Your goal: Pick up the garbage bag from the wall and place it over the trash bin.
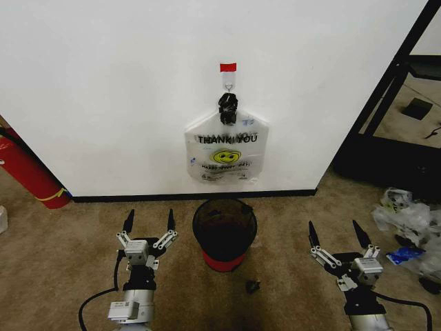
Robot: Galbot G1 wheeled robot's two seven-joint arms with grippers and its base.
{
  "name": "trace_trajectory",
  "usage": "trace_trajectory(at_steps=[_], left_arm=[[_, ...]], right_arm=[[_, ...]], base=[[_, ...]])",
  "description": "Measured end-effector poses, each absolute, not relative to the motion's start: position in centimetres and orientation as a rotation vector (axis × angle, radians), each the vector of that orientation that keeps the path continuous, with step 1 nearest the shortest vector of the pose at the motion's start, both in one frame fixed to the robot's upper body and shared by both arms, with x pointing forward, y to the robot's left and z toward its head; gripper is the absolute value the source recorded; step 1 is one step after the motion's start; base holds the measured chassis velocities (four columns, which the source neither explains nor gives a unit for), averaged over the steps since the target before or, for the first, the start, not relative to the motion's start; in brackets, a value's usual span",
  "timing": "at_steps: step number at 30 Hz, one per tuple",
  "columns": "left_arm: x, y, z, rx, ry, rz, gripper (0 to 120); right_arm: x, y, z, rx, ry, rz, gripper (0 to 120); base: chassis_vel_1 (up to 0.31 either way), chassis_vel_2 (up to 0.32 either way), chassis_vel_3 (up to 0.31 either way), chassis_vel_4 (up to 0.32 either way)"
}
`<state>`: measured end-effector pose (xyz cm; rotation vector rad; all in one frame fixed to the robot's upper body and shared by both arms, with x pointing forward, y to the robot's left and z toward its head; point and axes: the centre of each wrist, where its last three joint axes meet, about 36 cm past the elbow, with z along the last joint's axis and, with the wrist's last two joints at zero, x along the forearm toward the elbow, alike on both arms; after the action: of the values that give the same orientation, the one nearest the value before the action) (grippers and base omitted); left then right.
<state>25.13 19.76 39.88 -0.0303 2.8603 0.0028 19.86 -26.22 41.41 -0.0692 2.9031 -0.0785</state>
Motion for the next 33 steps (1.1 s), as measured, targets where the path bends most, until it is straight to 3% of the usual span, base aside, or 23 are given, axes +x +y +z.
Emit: trace_trajectory(at_steps=[10, 19, 33], left_arm=[[25.0, 19.6, 40.0, -0.050, 2.866, -0.007, 100], [24.4, 19.7, 39.7, -0.050, 2.875, 0.005, 100], [24.5, 20.2, 39.3, -0.073, 2.889, 0.040, 100]], right_arm=[[19.7, -26.2, 40.8, -0.069, 2.896, -0.085, 100], [21.9, -26.7, 40.6, -0.215, 2.924, 0.168, 100], [38.4, -29.0, 44.6, -0.841, 2.724, 0.613, 100]], base=[[0.000, 0.000, 0.000, 0.000], [0.000, 0.000, 0.000, 0.000], [0.000, 0.000, 0.000, 0.000]])
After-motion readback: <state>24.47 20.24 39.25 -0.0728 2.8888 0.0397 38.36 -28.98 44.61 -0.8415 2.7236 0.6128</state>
